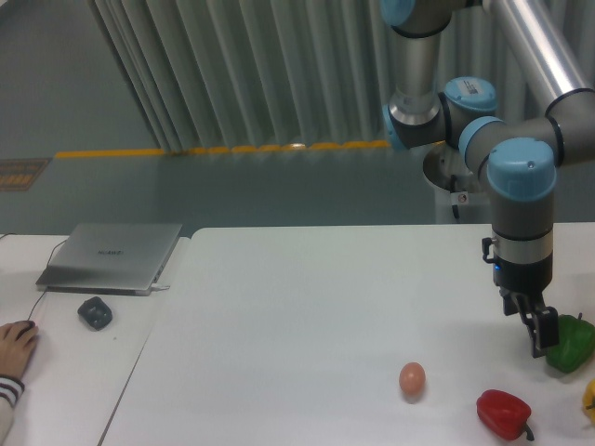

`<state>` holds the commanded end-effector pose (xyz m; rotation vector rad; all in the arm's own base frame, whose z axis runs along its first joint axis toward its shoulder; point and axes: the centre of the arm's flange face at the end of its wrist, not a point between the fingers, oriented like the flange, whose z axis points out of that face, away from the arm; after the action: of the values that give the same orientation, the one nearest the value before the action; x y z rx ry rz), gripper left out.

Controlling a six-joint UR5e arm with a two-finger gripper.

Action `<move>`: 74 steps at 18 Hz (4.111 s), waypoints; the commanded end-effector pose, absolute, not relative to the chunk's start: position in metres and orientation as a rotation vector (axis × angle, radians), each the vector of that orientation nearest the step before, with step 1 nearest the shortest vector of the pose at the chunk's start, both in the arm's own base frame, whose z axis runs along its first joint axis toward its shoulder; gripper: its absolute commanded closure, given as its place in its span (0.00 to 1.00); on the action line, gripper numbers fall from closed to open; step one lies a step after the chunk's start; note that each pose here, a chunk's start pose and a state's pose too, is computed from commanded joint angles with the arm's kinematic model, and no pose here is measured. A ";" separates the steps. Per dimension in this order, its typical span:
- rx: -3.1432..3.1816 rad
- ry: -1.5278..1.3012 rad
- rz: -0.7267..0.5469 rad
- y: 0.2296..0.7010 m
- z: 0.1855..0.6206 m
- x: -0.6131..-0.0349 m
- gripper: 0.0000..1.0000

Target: Place the green peppers in a basket

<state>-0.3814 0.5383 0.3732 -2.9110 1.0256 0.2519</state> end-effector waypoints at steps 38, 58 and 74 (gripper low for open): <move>-3.113 0.893 0.357 0.496 0.341 -0.407 0.00; -3.141 0.066 0.167 0.470 0.315 -0.430 0.00; -3.210 0.102 0.168 0.476 0.289 -0.436 0.19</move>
<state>-0.4356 0.4765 0.2886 -3.2105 0.1017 0.1680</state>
